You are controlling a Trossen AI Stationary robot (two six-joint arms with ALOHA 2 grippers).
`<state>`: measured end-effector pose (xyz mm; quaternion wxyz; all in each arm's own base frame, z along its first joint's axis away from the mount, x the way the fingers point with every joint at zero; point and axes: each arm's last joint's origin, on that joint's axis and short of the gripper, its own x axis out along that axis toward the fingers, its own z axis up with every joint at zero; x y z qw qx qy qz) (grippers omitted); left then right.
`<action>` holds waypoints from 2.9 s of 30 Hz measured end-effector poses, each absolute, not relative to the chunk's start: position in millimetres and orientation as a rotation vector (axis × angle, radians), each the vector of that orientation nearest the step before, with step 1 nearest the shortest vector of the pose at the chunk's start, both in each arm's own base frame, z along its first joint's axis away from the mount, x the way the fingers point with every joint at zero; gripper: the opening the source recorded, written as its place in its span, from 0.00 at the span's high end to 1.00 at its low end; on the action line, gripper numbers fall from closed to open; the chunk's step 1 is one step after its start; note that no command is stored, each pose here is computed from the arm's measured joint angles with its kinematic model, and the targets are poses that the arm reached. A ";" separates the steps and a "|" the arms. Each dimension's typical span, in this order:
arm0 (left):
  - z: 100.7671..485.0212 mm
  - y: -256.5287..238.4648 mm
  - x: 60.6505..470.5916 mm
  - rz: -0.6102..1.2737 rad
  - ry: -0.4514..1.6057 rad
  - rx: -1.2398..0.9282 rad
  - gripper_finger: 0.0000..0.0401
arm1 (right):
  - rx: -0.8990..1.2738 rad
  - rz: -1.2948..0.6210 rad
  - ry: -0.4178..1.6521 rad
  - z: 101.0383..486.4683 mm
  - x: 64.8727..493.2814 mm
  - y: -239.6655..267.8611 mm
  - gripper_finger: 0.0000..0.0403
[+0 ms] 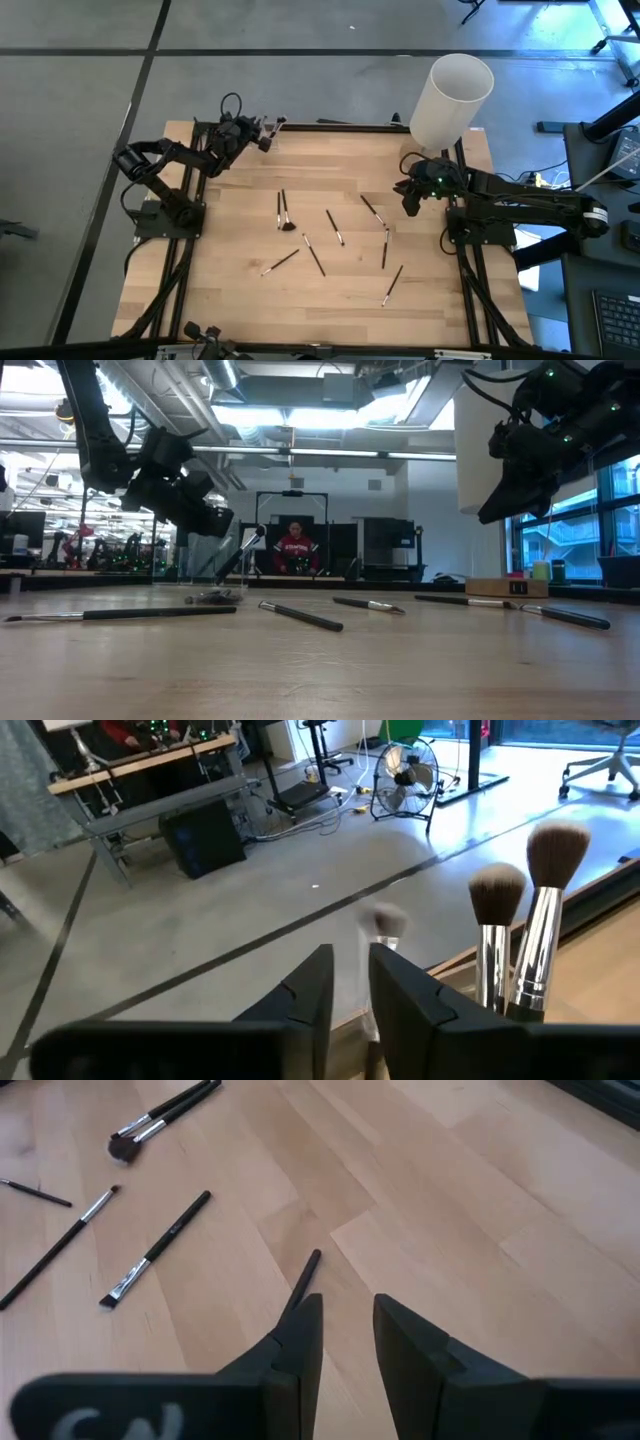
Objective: Put items in baskets/containers
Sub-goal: Put the black eyeshadow brush into the transparent organizer
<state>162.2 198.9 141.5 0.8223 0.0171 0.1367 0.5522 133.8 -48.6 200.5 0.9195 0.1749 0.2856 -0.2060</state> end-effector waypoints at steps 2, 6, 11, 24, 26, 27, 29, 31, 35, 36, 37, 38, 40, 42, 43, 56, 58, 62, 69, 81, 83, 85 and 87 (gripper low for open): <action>141.5 198.9 162.2 1.175 0.291 0.036 0.80 | 0.357 -0.423 0.587 200.6 133.8 -48.6 0.77; 142.0 198.2 162.9 1.171 0.289 0.036 0.72 | 0.352 -0.422 0.588 200.6 133.8 -48.7 0.77; 157.0 186.4 172.7 1.076 0.217 0.058 0.66 | 0.334 -0.416 0.581 201.2 134.4 -48.9 0.77; 220.0 106.2 255.1 0.452 0.340 0.166 0.65 | 0.328 -0.410 0.485 208.8 139.1 -50.6 0.77; 221.8 90.5 273.5 0.366 0.410 0.192 0.65 | 0.333 -0.407 0.459 210.9 140.2 -50.9 0.77; 221.2 82.8 283.2 0.323 0.439 0.206 0.65 | 0.334 -0.401 0.445 212.1 140.9 -51.0 0.77; 216.6 66.0 301.6 0.219 0.501 0.224 0.65 | 0.331 -0.392 0.424 214.0 141.9 -51.1 0.77; 211.0 48.5 319.1 0.089 0.553 0.230 0.65 | 0.318 -0.365 0.394 217.0 143.5 -51.1 0.77; 197.3 15.9 350.4 -0.078 0.661 0.197 0.65 | 0.254 -0.330 0.345 222.3 145.8 -51.3 0.77; 194.5 9.2 357.0 -0.072 0.695 0.187 0.65 | 0.240 -0.328 0.337 223.3 146.2 -51.5 0.77; 192.8 3.3 363.2 -0.059 0.728 0.176 0.65 | 0.229 -0.326 0.331 223.9 146.4 -51.6 0.77; 191.1 -2.3 368.0 -0.039 0.770 0.161 0.65 | 0.218 -0.324 0.325 224.6 146.6 -51.7 0.77; 188.8 -12.1 376.7 0.017 0.848 0.127 0.65 | 0.209 -0.322 0.311 226.1 147.1 -51.8 0.77; 189.1 -19.8 383.9 0.080 0.915 0.082 0.65 | 0.201 -0.321 0.302 227.9 147.4 -52.1 0.77; 191.5 -22.6 388.2 0.110 0.929 0.056 0.65 | 0.189 -0.321 0.298 230.4 147.6 -52.3 0.77; 190.3 -36.0 478.7 -0.018 0.496 -0.003 0.65 | 0.265 -0.341 0.437 304.9 128.8 -45.9 0.77; 179.2 -33.9 494.0 0.086 0.470 -0.067 0.65 | 0.271 -0.343 0.468 314.6 122.1 -43.4 0.77; 152.6 -25.5 520.5 0.284 0.440 -0.168 0.65 | 0.264 -0.357 0.453 316.5 113.8 -40.8 0.77; 139.7 -31.1 545.6 0.207 0.527 -0.062 0.65 | 0.204 -0.482 0.465 312.5 109.9 -43.5 0.77; 158.0 -56.8 547.6 -0.147 0.536 0.068 0.65 | 0.156 -0.470 0.477 312.5 109.9 -43.5 0.77; 153.7 -61.9 545.0 -0.170 0.565 0.205 0.65 | 0.157 -0.470 0.477 312.5 109.9 -43.5 0.77; 150.7 -64.6 542.6 -0.139 0.602 0.269 0.65 | 0.157 -0.470 0.477 312.5 109.9 -43.5 0.77; 147.6 -65.8 539.9 -0.046 0.649 0.231 0.65 | 0.157 -0.470 0.477 312.4 110.0 -43.5 0.77</action>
